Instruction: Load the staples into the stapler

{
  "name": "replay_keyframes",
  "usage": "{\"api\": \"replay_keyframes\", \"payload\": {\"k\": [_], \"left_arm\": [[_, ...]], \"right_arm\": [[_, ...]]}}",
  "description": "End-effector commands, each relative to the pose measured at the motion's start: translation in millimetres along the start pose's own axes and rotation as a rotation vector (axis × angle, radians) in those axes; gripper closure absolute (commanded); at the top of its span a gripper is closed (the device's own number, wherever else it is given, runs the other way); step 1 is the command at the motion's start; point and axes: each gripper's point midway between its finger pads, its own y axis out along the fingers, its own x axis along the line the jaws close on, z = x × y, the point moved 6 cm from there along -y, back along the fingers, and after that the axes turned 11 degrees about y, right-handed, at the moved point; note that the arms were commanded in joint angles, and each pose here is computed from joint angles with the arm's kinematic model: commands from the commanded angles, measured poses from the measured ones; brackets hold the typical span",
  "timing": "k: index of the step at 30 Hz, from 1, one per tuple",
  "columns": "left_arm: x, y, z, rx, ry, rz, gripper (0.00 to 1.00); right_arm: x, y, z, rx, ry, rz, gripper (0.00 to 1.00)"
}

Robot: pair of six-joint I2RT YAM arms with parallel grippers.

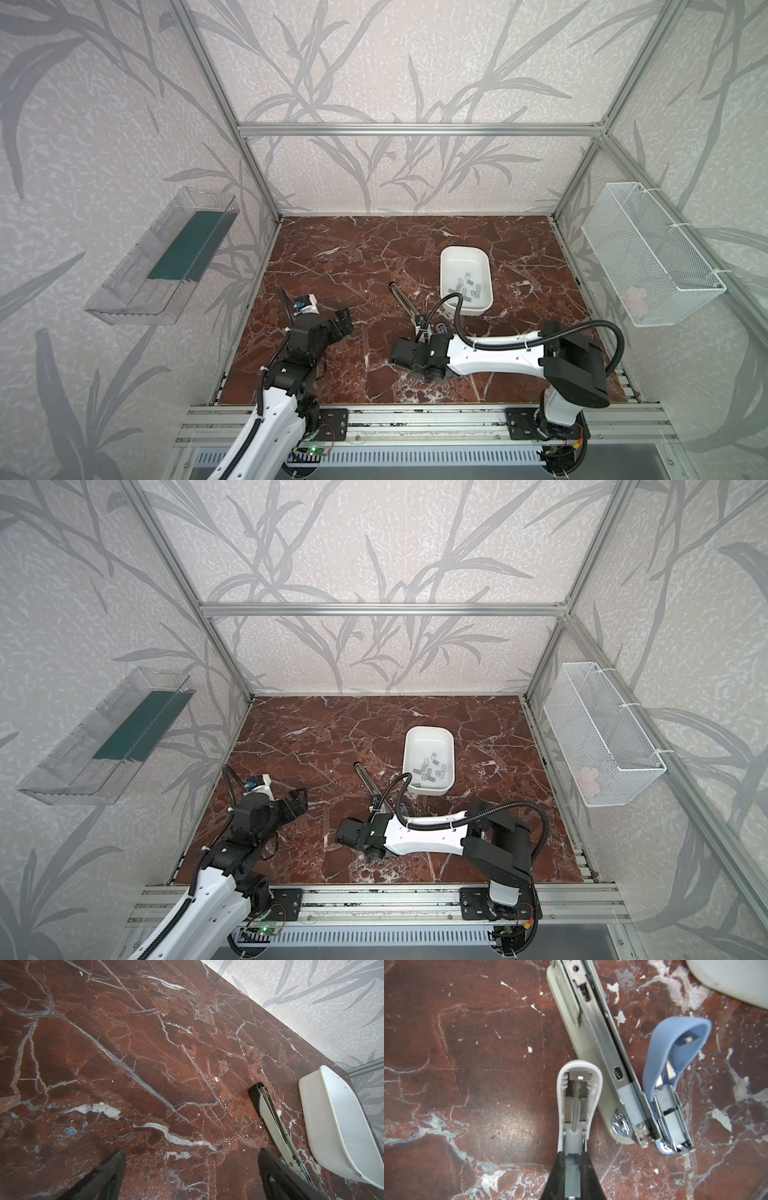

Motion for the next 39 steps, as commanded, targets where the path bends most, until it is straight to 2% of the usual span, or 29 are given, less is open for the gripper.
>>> {"api": "replay_keyframes", "payload": {"k": [1,33,37,39], "left_arm": [[1.5,1.6,2.2,-0.002,-0.008,-0.001,0.01],[1.3,1.7,2.3,-0.002,-0.009,0.001,0.01],[1.1,1.8,2.5,-0.001,-0.008,0.003,0.01],[1.2,1.8,2.5,0.0,-0.007,0.002,0.01]], "right_arm": [[0.1,-3.4,-1.0,-0.015,-0.014,0.023,1.0],[1.6,-0.6,6.1,0.008,-0.039,0.04,1.0],[1.9,-2.2,9.6,0.012,-0.047,0.037,0.88],[2.8,-2.3,10.4,0.012,-0.048,0.034,0.86]]}}
